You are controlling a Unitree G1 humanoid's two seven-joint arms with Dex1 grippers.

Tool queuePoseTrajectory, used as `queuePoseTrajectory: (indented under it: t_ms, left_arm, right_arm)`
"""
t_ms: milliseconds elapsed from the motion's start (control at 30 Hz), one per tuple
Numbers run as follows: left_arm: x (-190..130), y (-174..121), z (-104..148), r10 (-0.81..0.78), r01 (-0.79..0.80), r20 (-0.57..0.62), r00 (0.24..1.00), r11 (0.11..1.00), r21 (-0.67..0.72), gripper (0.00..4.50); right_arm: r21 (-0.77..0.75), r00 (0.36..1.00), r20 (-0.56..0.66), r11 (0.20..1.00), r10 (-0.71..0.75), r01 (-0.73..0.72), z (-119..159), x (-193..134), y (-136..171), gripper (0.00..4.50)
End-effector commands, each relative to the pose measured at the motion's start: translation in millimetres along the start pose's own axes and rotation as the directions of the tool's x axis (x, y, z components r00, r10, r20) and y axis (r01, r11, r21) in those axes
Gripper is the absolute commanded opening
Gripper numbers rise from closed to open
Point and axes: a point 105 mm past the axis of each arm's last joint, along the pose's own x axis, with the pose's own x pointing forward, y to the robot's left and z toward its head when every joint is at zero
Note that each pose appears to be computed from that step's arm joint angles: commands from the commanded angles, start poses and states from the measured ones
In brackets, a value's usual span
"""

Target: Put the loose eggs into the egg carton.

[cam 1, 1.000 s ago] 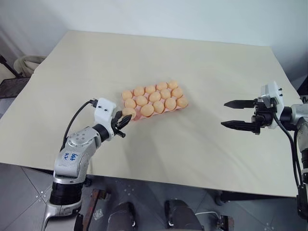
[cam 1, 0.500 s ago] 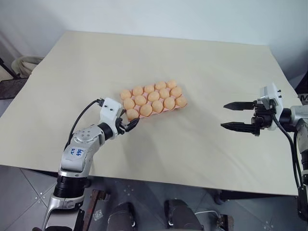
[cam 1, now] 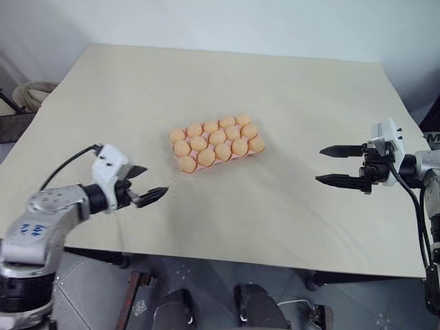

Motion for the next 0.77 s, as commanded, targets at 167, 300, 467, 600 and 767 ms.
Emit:
queuePoseTrajectory:
  t_ms: [167, 300, 467, 600, 767]
  left_arm:
    - [-66.1, 48.4, 10.5, 0.02, -0.024, 0.064, 0.998, 0.998, 0.057, 4.48]
    - [-78.9, 53.7, 28.5, -0.033, 0.011, 0.127, 0.991, 0.986, 0.168, 4.48]
    - [-90.6, 63.2, 31.7, -0.073, 0.036, 0.134, 0.988, 0.963, 0.266, 4.48]
    - [-99.8, 65.3, 28.0, -0.163, 0.122, 0.126, 0.979, 0.951, 0.284, 4.48]
    - [-98.2, 64.2, 28.3, -0.218, 0.177, 0.119, 0.969, 0.941, 0.288, 4.48]
  right_arm:
    - [-0.054, 1.0, 0.025, 0.999, -0.003, 0.004, 12.4, -2.2, -5.3, 4.5]
    - [-0.062, 1.0, 0.025, 0.998, 0.003, -0.002, 13.5, -1.6, -7.5, 4.5]
    - [-0.065, 1.0, 0.01, 0.998, 0.013, -0.012, 13.9, -9.0, -9.8, 4.5]
    - [-0.065, 1.0, -0.026, 0.998, -0.001, -0.001, 9.7, -20.5, -13.5, 4.5]
    - [-0.071, 1.0, -0.023, 0.997, -0.02, 0.019, 8.5, -22.1, -16.6, 4.5]
